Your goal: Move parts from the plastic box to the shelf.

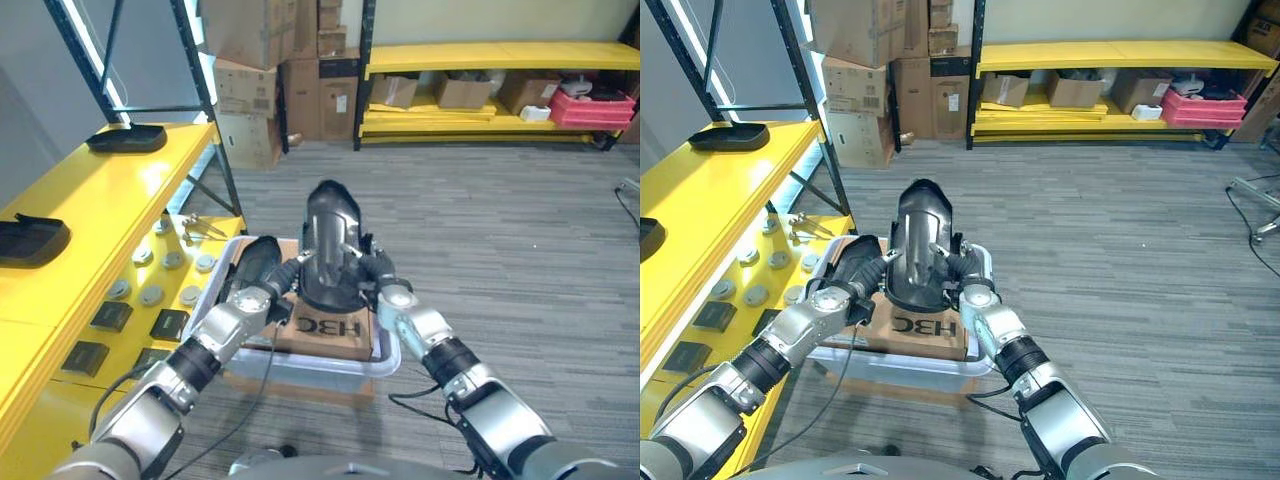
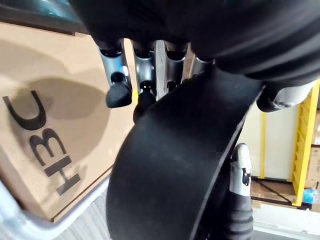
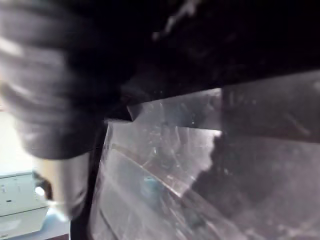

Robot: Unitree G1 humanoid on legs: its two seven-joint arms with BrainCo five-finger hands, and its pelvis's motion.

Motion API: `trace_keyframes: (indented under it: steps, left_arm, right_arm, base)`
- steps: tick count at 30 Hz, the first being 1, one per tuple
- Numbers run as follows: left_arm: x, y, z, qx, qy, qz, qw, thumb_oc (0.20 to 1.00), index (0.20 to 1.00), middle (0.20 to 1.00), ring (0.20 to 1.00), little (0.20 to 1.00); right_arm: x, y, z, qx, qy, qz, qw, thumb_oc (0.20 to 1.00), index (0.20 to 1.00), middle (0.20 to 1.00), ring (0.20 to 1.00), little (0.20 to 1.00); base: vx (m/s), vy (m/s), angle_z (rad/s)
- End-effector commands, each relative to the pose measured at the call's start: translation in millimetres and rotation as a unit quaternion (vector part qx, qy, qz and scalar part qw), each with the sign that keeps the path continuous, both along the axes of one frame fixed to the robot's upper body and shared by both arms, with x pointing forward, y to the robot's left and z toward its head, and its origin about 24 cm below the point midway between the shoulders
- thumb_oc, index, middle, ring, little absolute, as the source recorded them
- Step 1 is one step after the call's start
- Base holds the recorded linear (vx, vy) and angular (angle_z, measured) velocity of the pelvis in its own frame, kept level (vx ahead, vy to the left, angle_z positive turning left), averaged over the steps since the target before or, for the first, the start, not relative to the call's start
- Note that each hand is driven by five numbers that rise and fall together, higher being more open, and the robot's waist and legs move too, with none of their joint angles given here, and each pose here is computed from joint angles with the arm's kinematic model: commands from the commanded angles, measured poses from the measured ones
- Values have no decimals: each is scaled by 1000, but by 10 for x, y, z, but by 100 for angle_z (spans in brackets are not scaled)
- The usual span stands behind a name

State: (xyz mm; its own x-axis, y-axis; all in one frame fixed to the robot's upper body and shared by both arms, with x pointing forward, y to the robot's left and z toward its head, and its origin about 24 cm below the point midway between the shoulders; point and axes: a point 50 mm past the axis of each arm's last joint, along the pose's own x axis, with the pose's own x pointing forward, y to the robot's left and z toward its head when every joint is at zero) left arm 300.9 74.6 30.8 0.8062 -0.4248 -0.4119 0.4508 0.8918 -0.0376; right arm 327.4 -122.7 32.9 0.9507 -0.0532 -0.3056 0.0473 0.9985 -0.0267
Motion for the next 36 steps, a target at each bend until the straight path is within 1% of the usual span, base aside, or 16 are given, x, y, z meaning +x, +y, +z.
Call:
trace_keyframes:
  steps: [1, 2, 3, 4, 6, 10, 11, 15, 18, 19, 21, 26, 29, 30, 33, 36]
  left_arm:
    - [167, -292, 725, -136, -150, -25, 979, 200, 200, 200, 200, 200]
    - [181, -169, 719, -138, -159, -2, 978, 200, 200, 200, 200, 200]
    - [181, -162, 717, -138, -159, 0, 978, 200, 200, 200, 200, 200]
    - [194, -34, 722, -138, -169, 19, 976, 200, 200, 200, 200, 200]
    - [195, 108, 707, -135, -180, 44, 973, 200, 200, 200, 200, 200]
    - [166, 442, 673, -121, -204, 97, 967, 200, 200, 200, 200, 200]
    - [142, 571, 652, -114, -215, 122, 962, 200, 200, 200, 200, 200]
    - [-17, 1043, 604, -106, -242, 189, 946, 200, 200, 200, 200, 200]
    - [-93, 1228, 631, -104, -258, 218, 936, 200, 200, 200, 200, 200]
    - [-133, 1337, 662, -103, -271, 232, 928, 200, 200, 200, 200, 200]
    - [-196, 1500, 755, -106, -292, 250, 917, 200, 200, 200, 200, 200]
    - [-238, 1671, 912, -119, -317, 264, 903, 200, 200, 200, 200, 200]
    - [-274, 1720, 956, -123, -319, 278, 898, 200, 200, 200, 200, 200]
    - [-361, 1806, 978, -121, -326, 303, 887, 200, 200, 200, 200, 200]
    - [-516, 1926, 977, -118, -336, 323, 877, 200, 200, 200, 200, 200]
    - [-599, 1945, 942, -124, -334, 313, 880, 200, 200, 200, 200, 200]
  right_arm:
    - [83, 228, 204, 56, -47, 10, 997, 1000, 1000, 1000, 1000, 1000]
    - [62, 147, 182, 64, -51, -1, 997, 1000, 1000, 1000, 1000, 1000]
    - [59, 142, 181, 64, -52, -2, 997, 1000, 1000, 1000, 1000, 1000]
    - [36, 67, 172, 66, -59, -11, 996, 1000, 1000, 1000, 1000, 1000]
    - [-7, -21, 161, 72, -65, -20, 995, 1000, 1000, 1000, 1000, 1000]
    - [-149, -191, 87, 74, -66, -35, 994, 1000, 1000, 1000, 1000, 1000]
    - [-218, -250, 32, 74, -59, -40, 995, 1000, 1000, 1000, 1000, 1000]
    - [-585, -572, -296, 53, -2, -77, 996, 1000, 1000, 1000, 1000, 1000]
    - [-758, -752, -478, 27, 36, -99, 994, 1000, 1000, 1000, 1000, 1000]
    - [-887, -831, -622, 44, 71, -117, 990, 1000, 1000, 1000, 1000, 1000]
    - [-1106, -972, -852, 17, 113, -129, 985, 1000, 1000, 1000, 1000, 1000]
    - [-1662, -1256, -1295, 24, 207, -180, 961, 1000, 1000, 1000, 1000, 1000]
    - [-1775, -1281, -1392, 19, 235, -176, 956, 1000, 1000, 1000, 1000, 1000]
    - [-1804, -1256, -1435, -1, 256, -157, 954, 1000, 1000, 1000, 1000, 1000]
    - [-1819, -1214, -1465, -33, 275, -134, 951, 1000, 1000, 1000, 1000, 1000]
    - [-1943, -1238, -1493, -40, 291, -154, 943, 1000, 1000, 1000, 1000, 1000]
  base:
    - [-40, 10, 1]
    - [0, 0, 0]
    - [-47, 4, -1]
    - [-39, -1, -1]
    - [-49, 3, -1]
    - [-44, 9, -2]
    - [-57, 13, -4]
    - [-58, 18, -16]
    - [-28, 4, -15]
    - [-33, -15, -5]
    - [-46, -40, -3]
    - [-19, -84, 28]
    - [-27, -114, 87]
    - [-44, -134, 71]
    - [-54, -90, 58]
    - [-55, -19, 93]
